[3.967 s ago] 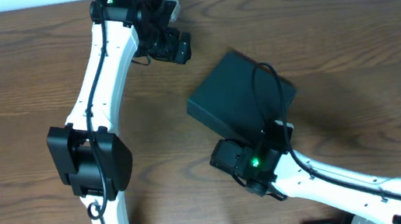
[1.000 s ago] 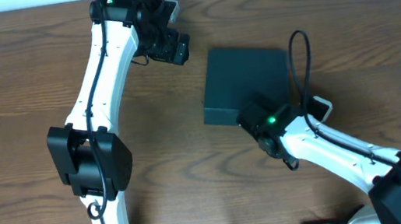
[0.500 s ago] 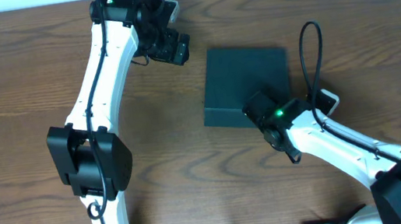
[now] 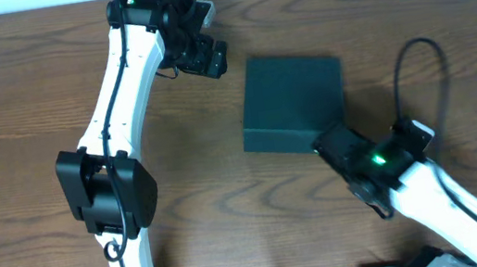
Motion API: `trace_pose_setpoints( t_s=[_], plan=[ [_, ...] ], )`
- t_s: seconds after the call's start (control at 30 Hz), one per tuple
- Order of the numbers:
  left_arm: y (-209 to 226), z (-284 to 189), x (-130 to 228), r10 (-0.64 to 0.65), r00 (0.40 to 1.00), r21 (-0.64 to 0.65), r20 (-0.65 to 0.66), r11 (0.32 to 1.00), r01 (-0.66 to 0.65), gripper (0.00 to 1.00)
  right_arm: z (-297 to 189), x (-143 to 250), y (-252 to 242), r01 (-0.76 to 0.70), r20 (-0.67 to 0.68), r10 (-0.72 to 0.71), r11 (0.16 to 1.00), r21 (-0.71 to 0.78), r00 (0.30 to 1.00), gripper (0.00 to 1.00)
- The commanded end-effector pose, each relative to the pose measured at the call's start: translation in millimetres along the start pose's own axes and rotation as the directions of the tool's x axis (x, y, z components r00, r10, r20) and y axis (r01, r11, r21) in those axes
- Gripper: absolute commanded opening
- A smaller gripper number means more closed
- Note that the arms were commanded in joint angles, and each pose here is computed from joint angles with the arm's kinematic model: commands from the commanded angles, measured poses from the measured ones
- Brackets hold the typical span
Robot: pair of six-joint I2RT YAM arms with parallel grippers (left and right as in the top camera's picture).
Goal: Pack container
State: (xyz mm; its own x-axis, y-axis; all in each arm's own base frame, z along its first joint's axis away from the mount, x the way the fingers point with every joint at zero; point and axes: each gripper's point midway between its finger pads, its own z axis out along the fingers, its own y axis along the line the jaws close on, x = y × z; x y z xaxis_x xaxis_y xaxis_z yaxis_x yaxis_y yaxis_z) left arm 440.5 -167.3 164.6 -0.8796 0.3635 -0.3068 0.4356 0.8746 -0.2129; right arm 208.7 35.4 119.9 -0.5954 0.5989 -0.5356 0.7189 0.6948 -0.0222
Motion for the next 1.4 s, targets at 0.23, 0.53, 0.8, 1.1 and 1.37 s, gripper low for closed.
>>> trace_pose_setpoints(
  t_s=[0.23, 0.53, 0.8, 1.1, 1.37],
  plan=[
    [0, 0, -2, 0.016, 1.000, 0.013, 0.011, 1.000, -0.016, 0.95, 19, 41, 35, 0.131, -0.132, -0.153, 0.978, -0.164, 0.979, 0.99],
    [1, 0, -3, 0.027, 1.000, 0.010, 0.015, 1.000, -0.027, 0.96, 53, 53, 48, 0.175, -0.073, -0.194, 0.963, -0.207, 0.978, 0.99],
    [1, 0, -2, 0.026, 1.000, 0.010, 0.014, 1.000, -0.026, 0.95, 73, 42, 39, 0.163, -0.037, -0.168, 0.980, -0.116, 0.985, 0.99],
    [0, 0, -2, 0.026, 1.000, 0.013, 0.015, 1.000, -0.026, 0.96, 86, 21, 25, 0.097, -0.008, -0.098, 0.994, -0.042, 0.995, 0.99],
    [0, 0, -3, 0.026, 1.000, 0.013, 0.015, 1.000, -0.027, 0.96, 90, 21, 27, 0.076, -0.053, -0.080, 0.995, -0.064, 0.995, 0.99]
  ],
)
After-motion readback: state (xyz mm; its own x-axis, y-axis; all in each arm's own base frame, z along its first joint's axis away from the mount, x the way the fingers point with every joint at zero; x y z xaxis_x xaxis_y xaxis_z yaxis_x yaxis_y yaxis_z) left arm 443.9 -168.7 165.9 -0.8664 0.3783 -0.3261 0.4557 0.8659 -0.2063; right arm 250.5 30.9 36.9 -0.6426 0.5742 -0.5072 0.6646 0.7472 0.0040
